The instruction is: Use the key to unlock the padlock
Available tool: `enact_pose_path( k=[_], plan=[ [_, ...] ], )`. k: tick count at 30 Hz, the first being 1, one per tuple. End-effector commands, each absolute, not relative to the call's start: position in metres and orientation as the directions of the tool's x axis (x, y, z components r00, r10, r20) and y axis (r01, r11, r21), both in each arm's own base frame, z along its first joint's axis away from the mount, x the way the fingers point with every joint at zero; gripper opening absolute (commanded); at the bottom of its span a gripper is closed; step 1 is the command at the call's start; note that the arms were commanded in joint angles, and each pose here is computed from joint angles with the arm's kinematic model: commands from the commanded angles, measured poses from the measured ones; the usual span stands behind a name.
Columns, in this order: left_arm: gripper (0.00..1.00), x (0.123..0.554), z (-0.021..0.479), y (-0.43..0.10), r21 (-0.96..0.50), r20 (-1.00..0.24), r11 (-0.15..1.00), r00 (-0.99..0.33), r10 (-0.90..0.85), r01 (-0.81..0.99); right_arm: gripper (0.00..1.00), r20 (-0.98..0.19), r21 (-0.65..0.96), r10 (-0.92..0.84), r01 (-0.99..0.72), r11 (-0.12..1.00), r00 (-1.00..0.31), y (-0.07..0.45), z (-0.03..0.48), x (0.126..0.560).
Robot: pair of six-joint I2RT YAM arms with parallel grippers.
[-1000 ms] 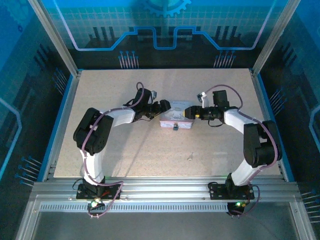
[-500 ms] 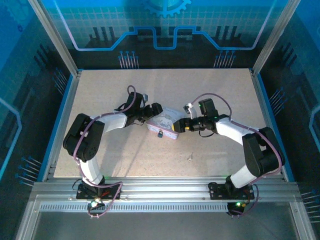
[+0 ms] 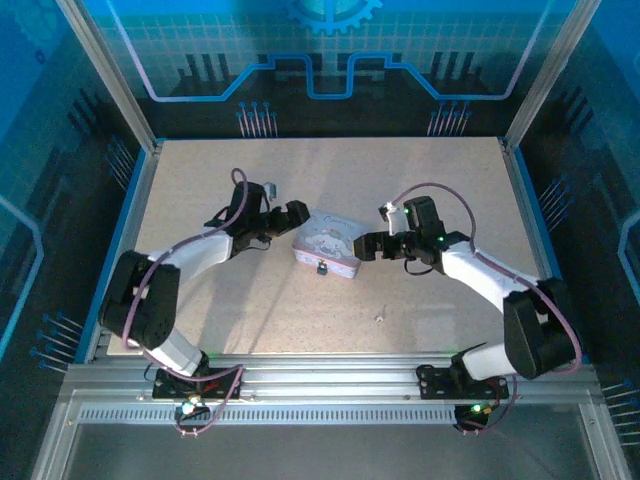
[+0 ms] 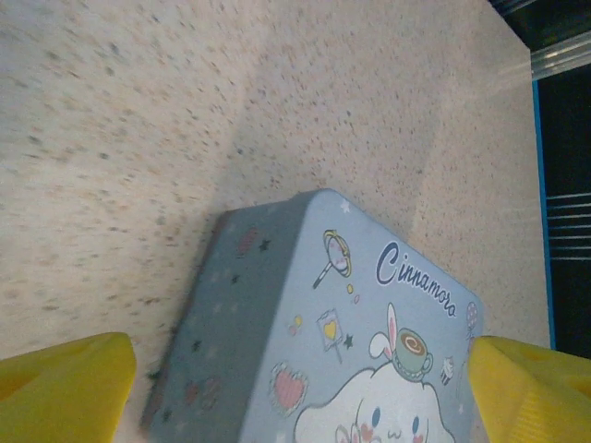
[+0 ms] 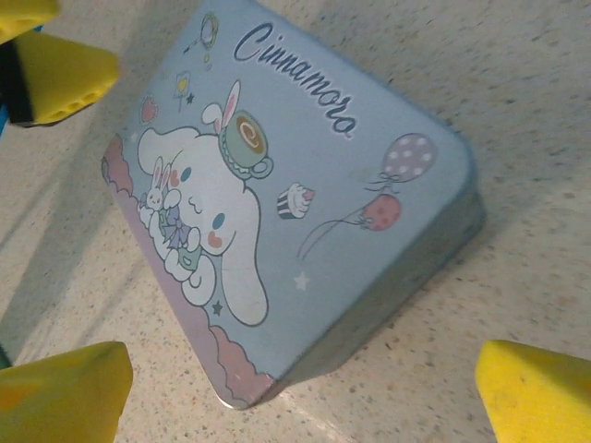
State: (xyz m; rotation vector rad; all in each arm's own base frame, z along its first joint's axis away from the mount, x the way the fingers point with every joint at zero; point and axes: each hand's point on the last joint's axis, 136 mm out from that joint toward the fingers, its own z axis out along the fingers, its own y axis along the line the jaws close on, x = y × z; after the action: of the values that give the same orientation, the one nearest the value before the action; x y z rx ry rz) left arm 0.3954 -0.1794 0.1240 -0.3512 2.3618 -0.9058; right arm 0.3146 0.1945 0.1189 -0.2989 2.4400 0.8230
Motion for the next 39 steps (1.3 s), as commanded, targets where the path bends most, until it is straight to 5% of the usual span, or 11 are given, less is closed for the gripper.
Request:
enact_pose_path(
  k=[1, 20, 39],
  plan=[
    [0.94, 0.377, 0.134, -0.161, -0.626, -0.475, 0.779, -0.777, -0.413, -0.032, 0.97, -0.557, 0.445, -0.002, -0.301, 0.843, -0.831, 0.174, 0.120, 0.304],
    [0.91, 0.244, 0.118, -0.203, -0.723, -0.377, 0.691, -0.833, -0.406, -0.009, 0.71, -0.382, 0.374, 0.021, -0.134, 0.918, -0.924, 0.156, 0.078, 0.171],
    [0.91, 0.229, 0.095, -0.235, -0.736, -0.348, 0.677, -0.865, -0.362, 0.013, 0.56, -0.370, 0.214, -0.070, -0.158, 0.964, -0.926, 0.167, 0.056, 0.162]
  ],
)
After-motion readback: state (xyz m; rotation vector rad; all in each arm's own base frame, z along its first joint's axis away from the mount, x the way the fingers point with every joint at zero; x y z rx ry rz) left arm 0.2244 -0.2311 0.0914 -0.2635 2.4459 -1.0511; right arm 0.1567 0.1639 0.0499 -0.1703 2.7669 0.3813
